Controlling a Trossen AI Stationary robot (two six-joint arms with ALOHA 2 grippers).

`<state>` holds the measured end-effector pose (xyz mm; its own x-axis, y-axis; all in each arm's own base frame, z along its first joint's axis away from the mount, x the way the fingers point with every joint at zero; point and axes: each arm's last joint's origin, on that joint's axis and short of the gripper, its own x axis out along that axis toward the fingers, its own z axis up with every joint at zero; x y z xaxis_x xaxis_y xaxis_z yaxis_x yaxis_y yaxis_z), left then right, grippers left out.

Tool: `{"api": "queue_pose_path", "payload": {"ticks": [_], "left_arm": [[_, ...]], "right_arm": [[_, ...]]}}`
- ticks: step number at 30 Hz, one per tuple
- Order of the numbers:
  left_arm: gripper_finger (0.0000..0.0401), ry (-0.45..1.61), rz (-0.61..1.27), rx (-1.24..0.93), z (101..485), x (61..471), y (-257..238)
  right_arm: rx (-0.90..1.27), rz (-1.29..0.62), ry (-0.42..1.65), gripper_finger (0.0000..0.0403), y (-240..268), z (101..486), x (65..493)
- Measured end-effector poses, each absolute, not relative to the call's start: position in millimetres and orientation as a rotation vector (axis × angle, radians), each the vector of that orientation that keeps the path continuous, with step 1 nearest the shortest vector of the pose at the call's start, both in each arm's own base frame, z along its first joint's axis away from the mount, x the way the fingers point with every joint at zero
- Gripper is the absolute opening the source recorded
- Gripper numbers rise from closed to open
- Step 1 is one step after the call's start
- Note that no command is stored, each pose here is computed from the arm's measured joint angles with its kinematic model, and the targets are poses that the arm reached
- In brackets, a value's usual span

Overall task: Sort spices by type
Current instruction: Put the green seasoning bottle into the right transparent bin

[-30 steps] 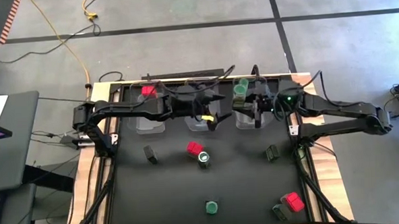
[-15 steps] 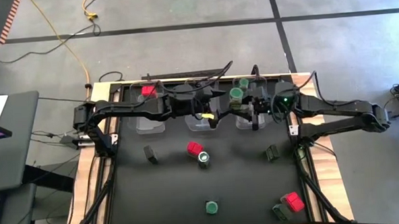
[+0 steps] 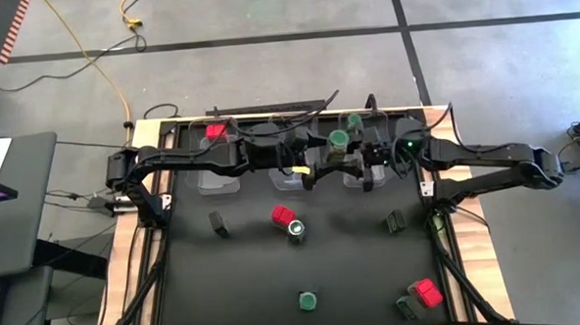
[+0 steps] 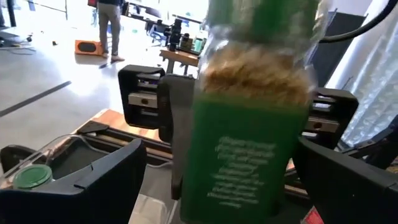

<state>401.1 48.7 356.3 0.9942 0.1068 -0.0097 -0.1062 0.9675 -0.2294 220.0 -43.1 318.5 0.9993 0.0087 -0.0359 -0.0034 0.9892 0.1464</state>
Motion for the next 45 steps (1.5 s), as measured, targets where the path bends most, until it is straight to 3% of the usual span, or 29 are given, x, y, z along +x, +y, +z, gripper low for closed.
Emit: {"api": "queue_pose_path", "payload": {"ticks": [10, 24, 37, 45], "left_arm": [[0.0385, -0.012, 0.101, -0.228, 357.3, 401.1, 48.4], [0.032, -0.054, 0.099, -0.211, 361.4, 401.0, 48.5], [0.031, -0.048, 0.1, -0.204, 358.8, 402.8, 48.7], [0.0234, -0.066, 0.059, -0.231, 349.1, 413.0, 45.5]], "right_arm": [[0.156, 0.018, 0.016, 0.0218, -43.1, 319.7, 222.1], [0.163, 0.027, 0.012, 0.0218, -42.7, 320.0, 222.1], [0.161, 0.025, 0.014, 0.0218, -43.0, 319.9, 222.0], [0.177, 0.029, 0.04, 0.0218, -41.8, 317.1, 222.0]]}}
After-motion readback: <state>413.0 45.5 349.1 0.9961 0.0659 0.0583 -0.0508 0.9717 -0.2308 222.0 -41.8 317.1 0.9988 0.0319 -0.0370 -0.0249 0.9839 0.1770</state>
